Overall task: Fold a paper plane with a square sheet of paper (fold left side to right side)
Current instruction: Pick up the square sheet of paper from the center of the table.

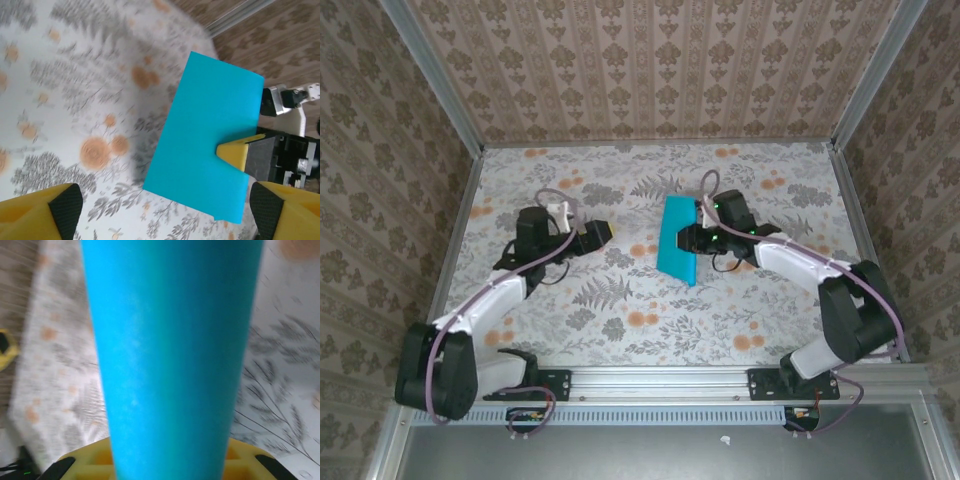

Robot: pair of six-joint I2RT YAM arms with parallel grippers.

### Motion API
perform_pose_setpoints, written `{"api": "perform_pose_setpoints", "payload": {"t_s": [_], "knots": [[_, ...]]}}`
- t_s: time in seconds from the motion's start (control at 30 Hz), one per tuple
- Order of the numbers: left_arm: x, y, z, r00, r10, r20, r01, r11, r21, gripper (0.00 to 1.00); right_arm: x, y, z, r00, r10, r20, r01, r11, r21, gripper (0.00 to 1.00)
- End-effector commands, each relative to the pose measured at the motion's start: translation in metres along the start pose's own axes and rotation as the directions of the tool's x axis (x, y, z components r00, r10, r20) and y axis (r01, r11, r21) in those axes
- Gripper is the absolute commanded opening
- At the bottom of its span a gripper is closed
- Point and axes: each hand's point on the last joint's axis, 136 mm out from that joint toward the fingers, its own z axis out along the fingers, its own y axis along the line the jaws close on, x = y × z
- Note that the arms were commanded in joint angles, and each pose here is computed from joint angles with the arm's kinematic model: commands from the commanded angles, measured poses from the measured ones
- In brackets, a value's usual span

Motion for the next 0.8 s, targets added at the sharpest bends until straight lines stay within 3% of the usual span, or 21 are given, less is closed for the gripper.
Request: {"api": "perform_pose_setpoints", "payload": {"t_s": [0.0, 0.2, 0.4, 0.53, 0.63, 0.77], "knots": [[-0.013, -0.052, -0.018, 0.989, 0.143, 0.032, -0.146, 0.968, 0.206, 0.94, -0.021, 0.076, -0.035, 0.985, -0.144, 0.091, 0.166, 0.928, -0.332, 0.25], [-0.024, -0.101, -0.029, 0.962, 0.266, 0.056, -0.268, 0.892, 0.365, 0.96, -0.024, 0.145, -0.08, 0.958, -0.254, 0.132, 0.284, 0.787, -0.548, 0.25], [-0.02, -0.125, -0.022, 0.948, 0.318, 0.026, -0.297, 0.85, 0.435, 0.96, -0.015, 0.193, -0.109, 0.923, -0.344, 0.171, 0.37, 0.674, -0.639, 0.25], [-0.015, -0.141, -0.02, 0.935, 0.355, 0.027, -0.323, 0.814, 0.483, 0.95, -0.014, 0.205, -0.116, 0.914, -0.356, 0.193, 0.39, 0.65, -0.652, 0.25], [-0.012, -0.153, -0.02, 0.925, 0.379, 0.032, -0.341, 0.788, 0.513, 0.89, -0.017, 0.202, -0.113, 0.918, -0.346, 0.192, 0.385, 0.67, -0.635, 0.25], [-0.01, -0.158, -0.023, 0.92, 0.39, 0.04, -0.352, 0.777, 0.522, 0.67, -0.019, 0.195, -0.106, 0.921, -0.339, 0.193, 0.384, 0.701, -0.6, 0.26]]}}
